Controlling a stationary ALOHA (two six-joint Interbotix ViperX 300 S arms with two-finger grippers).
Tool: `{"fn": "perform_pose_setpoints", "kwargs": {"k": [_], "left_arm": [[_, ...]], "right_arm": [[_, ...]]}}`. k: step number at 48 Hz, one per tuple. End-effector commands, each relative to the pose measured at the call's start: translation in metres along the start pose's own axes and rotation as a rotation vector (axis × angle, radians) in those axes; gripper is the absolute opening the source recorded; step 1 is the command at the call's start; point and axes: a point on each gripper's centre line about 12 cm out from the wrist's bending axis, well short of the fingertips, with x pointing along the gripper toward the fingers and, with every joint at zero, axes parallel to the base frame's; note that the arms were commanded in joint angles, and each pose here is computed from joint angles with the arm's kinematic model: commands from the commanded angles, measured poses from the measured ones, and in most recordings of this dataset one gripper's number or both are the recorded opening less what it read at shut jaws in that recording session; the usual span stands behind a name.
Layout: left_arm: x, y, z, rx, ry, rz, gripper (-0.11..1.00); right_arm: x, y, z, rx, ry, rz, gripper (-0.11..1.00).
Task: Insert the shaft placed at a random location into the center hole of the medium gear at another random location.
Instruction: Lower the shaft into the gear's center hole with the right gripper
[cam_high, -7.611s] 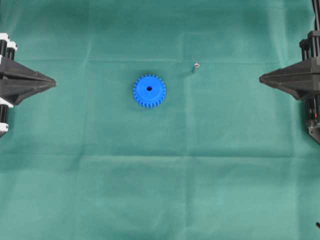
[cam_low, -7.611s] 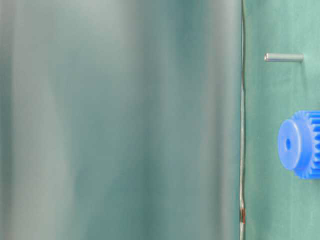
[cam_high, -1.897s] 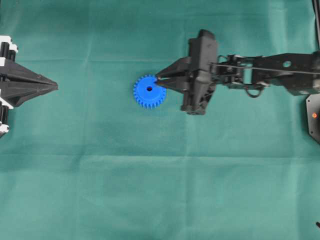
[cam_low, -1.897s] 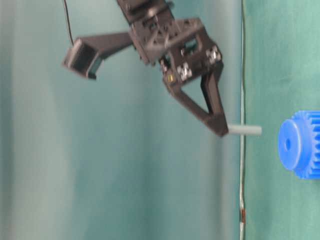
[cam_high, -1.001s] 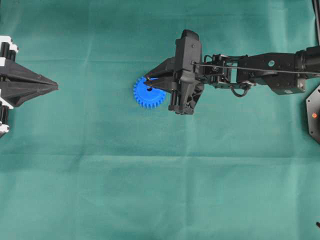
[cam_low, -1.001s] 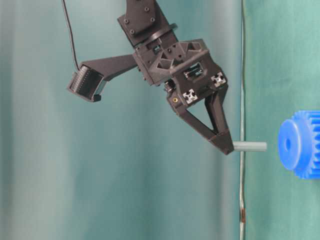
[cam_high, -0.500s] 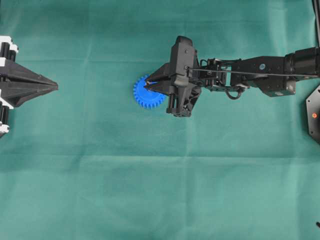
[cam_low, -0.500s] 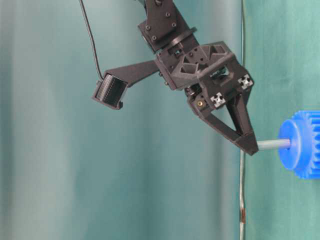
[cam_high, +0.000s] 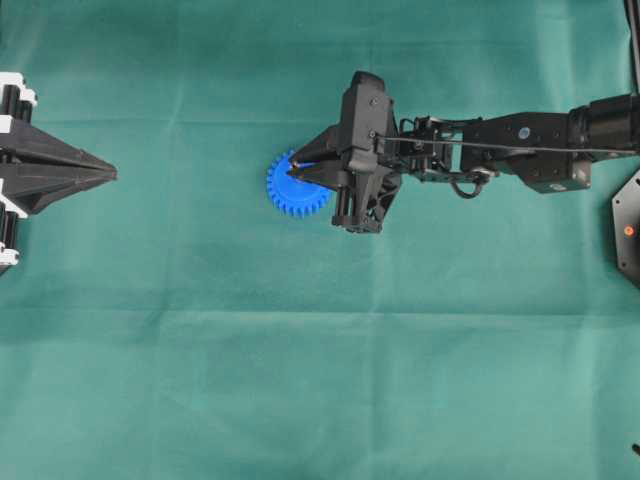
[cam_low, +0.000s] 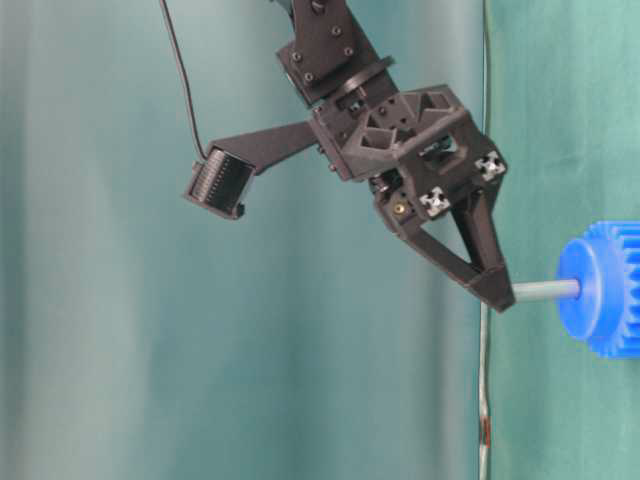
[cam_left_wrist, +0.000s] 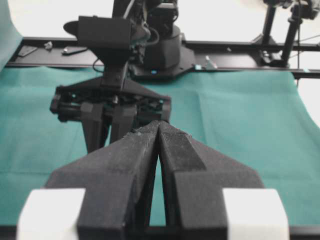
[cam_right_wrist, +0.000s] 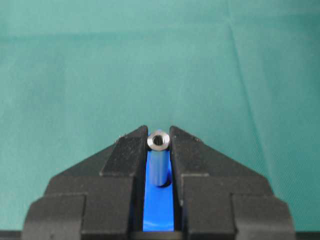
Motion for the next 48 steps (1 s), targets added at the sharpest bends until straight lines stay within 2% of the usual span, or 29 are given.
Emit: {"fn": "perform_pose_setpoints", "kwargs": {"k": [1,12,28,48], "left_arm": [[0.002,0.000,0.004,0.000,-0.009,0.000,0.00],[0.002,0.000,0.004,0.000,-0.008,0.001,0.00],[0.002,0.000,0.004,0.002,-0.006,0.001,0.00],[0.002,0.000,0.004,0.002,-0.008,0.001,0.00]], "right_arm": [[-0.014,-0.002,0.026,-0.012,-0.075,-0.006,0.13],[-0.016,-0.003,0.028,-0.015,-0.081,-0.007,0.13],[-0.002,-0.003,0.008,0.001,-0.044,-0.007,0.13],[0.008,-0.003,-0.005,0.011,-0.024,-0.011,0.13]]}}
